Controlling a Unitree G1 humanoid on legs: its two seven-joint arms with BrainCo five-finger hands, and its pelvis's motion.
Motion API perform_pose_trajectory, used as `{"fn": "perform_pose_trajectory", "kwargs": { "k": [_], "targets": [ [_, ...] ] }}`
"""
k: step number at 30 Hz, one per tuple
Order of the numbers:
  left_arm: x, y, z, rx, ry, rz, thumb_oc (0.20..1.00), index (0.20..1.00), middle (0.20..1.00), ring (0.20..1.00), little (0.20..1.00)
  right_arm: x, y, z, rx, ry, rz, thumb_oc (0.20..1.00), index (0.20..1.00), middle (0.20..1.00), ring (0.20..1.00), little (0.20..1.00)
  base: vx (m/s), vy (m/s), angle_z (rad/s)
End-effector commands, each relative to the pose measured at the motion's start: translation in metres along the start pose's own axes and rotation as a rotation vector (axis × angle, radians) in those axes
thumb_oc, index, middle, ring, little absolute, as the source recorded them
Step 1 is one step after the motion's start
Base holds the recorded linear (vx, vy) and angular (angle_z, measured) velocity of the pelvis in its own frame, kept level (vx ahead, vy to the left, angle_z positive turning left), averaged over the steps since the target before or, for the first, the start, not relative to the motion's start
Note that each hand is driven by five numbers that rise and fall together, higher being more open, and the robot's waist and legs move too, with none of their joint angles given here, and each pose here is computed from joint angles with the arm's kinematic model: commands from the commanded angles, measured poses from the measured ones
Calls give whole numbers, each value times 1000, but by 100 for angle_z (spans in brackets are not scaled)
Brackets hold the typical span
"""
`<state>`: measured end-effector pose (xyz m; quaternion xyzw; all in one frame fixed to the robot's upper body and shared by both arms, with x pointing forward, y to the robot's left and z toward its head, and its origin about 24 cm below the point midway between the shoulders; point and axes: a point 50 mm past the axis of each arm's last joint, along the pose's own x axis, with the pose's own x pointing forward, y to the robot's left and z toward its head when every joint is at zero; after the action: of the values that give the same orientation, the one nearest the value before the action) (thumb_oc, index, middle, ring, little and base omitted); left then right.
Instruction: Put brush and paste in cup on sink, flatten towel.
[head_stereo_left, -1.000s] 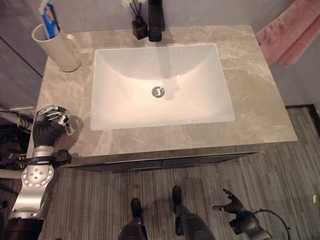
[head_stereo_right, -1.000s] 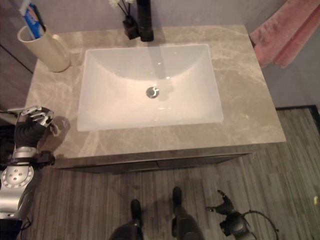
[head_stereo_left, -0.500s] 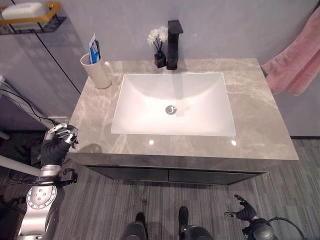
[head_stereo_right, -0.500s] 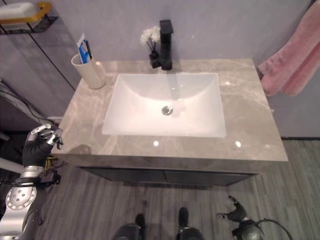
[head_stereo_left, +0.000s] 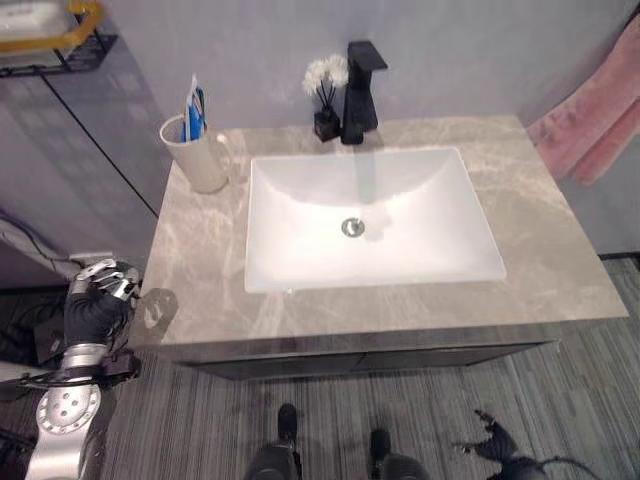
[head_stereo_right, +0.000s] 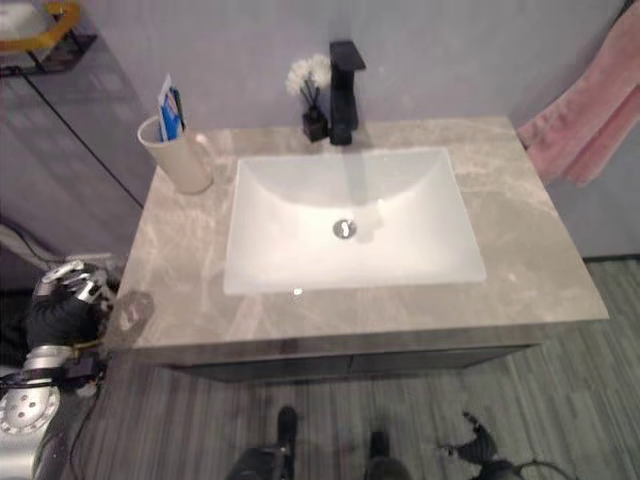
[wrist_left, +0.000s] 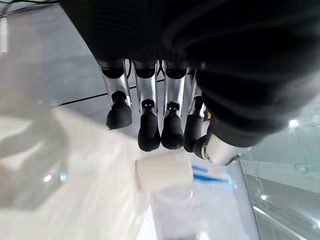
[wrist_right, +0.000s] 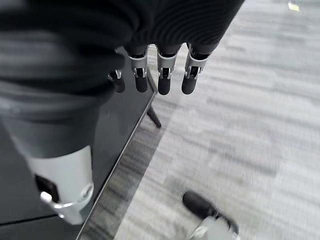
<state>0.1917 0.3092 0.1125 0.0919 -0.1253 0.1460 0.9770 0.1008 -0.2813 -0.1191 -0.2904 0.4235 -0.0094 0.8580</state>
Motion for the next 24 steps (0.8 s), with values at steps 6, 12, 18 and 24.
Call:
{"fn": "perform_pose_trajectory", "kwargs": {
  "k": [6,12,18,24],
  "targets": [
    [6,20,30,-6,-147,34,200,200,200,200,200,8,-14,29,-79,-123,-18,1000,1000,1000,1000,1000,76,106,1],
    [18,26,24,-46,-93,8,200,200,200,200,200,10,-20,43,-106,-182,-21,1000,1000,1000,1000,1000,48,80,-8],
    [32,28,29,17,-81,-45,200,200,200,200,200,10,-17,59,-135,-252,15,1000,1000,1000,1000,1000,31,18,-7],
    [43,27,36,56,-88,-79,200,200,200,200,200,12,-16,72,-162,-294,32,1000,1000,1000,1000,1000,13,-1,0]
  ]
}}
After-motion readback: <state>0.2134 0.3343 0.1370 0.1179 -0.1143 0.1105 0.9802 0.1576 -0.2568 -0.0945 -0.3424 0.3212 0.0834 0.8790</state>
